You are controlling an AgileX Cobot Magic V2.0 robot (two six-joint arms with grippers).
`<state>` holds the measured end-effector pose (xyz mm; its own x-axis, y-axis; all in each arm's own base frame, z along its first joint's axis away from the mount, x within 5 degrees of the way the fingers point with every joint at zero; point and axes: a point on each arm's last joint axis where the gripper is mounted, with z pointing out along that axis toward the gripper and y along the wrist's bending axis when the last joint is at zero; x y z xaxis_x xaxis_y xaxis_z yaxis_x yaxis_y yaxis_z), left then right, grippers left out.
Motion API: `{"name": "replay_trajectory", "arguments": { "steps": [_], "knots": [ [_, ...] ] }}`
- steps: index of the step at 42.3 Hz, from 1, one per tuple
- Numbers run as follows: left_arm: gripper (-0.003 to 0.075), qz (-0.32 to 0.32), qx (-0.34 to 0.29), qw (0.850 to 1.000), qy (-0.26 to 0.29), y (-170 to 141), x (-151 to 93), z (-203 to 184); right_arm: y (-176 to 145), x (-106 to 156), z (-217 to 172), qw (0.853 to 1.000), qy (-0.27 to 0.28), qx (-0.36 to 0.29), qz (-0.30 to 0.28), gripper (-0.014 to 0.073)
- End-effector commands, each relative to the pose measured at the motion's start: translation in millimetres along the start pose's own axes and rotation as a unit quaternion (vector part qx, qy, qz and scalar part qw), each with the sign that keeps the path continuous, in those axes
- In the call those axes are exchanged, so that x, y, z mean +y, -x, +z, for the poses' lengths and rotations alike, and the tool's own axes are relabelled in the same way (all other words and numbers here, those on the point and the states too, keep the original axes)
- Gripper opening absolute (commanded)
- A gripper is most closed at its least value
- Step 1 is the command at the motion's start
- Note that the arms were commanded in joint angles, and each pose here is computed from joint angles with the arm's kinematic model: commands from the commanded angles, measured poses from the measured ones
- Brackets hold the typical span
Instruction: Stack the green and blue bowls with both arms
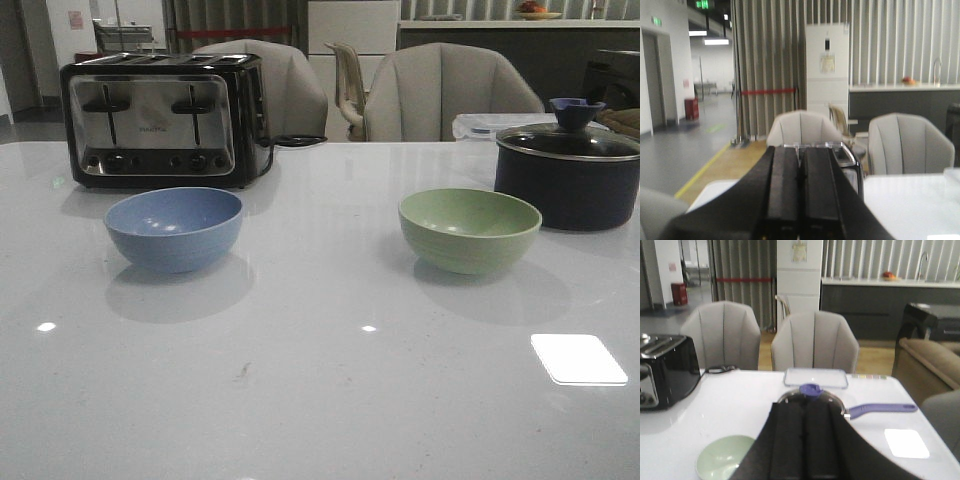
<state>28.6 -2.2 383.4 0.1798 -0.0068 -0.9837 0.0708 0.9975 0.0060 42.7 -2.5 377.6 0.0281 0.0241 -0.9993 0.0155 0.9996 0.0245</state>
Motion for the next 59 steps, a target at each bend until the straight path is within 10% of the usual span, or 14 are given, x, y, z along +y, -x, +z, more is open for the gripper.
{"name": "replay_trajectory", "arguments": {
  "steps": [1,26,39,59],
  "knots": [
    [0.01,-0.015,0.024,1.0,-0.003,16,0,15,12,0,16,0.999,-0.008,0.03,-0.008,0.0041],
    [0.0106,-0.051,0.236,0.97,-0.011,-52,-4,67,-43,-1,99,0.955,-0.023,0.294,-0.026,0.0083],
    [0.068,-0.049,0.246,0.968,-0.009,-58,-4,79,-43,-2,102,0.955,-0.024,0.294,-0.031,0.0507],
    [0.0689,-0.02,0.352,0.936,-0.019,-81,-4,118,-41,0,104,0.961,-0.017,0.275,-0.016,0.0505]
  ]
}}
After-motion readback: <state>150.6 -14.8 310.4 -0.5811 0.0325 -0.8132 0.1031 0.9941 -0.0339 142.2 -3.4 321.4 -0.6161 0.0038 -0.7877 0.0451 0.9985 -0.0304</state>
